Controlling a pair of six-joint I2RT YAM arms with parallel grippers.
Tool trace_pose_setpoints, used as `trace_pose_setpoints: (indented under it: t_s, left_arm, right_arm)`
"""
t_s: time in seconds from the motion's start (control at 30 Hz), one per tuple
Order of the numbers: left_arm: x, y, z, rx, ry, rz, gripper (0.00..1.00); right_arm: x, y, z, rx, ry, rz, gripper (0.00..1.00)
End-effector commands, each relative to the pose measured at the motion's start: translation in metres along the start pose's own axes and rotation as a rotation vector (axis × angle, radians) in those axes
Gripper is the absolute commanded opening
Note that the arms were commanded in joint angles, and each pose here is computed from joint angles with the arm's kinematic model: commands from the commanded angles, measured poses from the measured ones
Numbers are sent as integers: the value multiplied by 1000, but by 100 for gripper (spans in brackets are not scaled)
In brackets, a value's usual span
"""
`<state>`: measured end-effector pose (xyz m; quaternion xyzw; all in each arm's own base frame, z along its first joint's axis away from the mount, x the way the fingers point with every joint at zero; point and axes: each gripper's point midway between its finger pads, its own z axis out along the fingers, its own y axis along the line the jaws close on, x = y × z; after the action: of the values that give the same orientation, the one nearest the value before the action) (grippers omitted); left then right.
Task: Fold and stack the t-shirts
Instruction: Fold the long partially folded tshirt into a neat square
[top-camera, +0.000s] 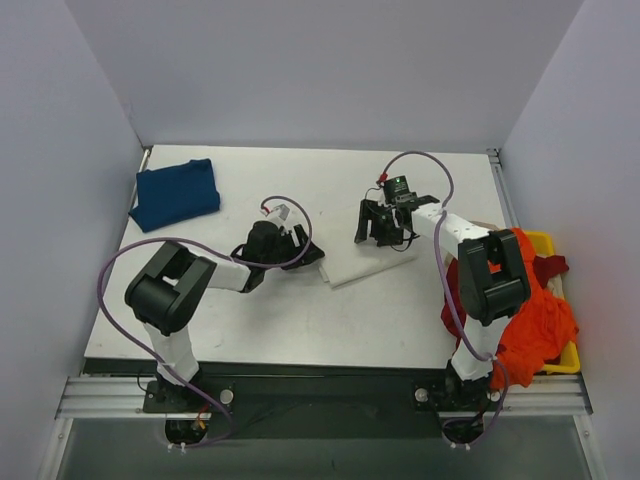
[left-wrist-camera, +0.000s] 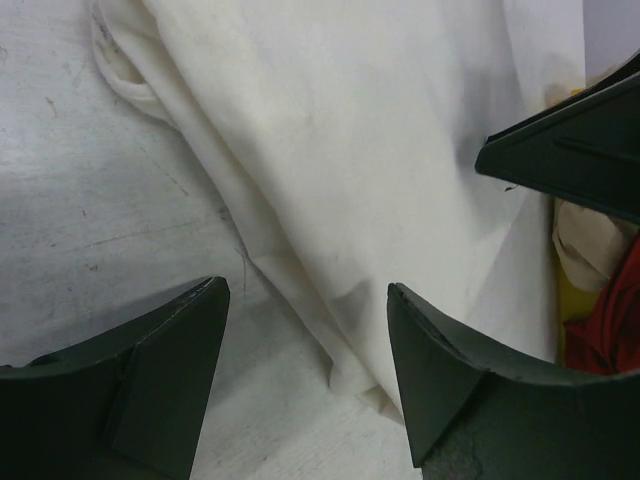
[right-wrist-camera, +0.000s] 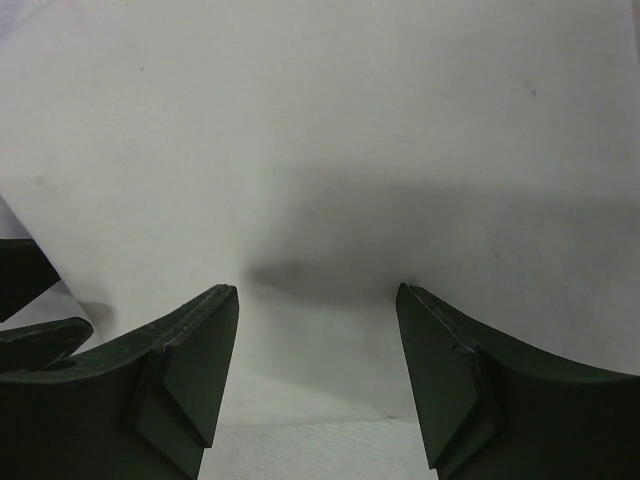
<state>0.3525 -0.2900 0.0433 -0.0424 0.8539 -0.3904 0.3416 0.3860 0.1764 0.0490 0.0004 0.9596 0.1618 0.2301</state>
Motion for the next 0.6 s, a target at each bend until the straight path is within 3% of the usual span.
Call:
trace_pose_setpoints:
  t_s: [0.0, 0.57]
  left_arm:
    - [1, 5, 11, -7, -14, -28, 76]
    - [17, 10, 44, -8, 23, -80, 75]
  right_arm:
    - [8, 1, 4, -9, 23, 19, 65]
    - [46, 8, 20, -37, 119, 3, 65]
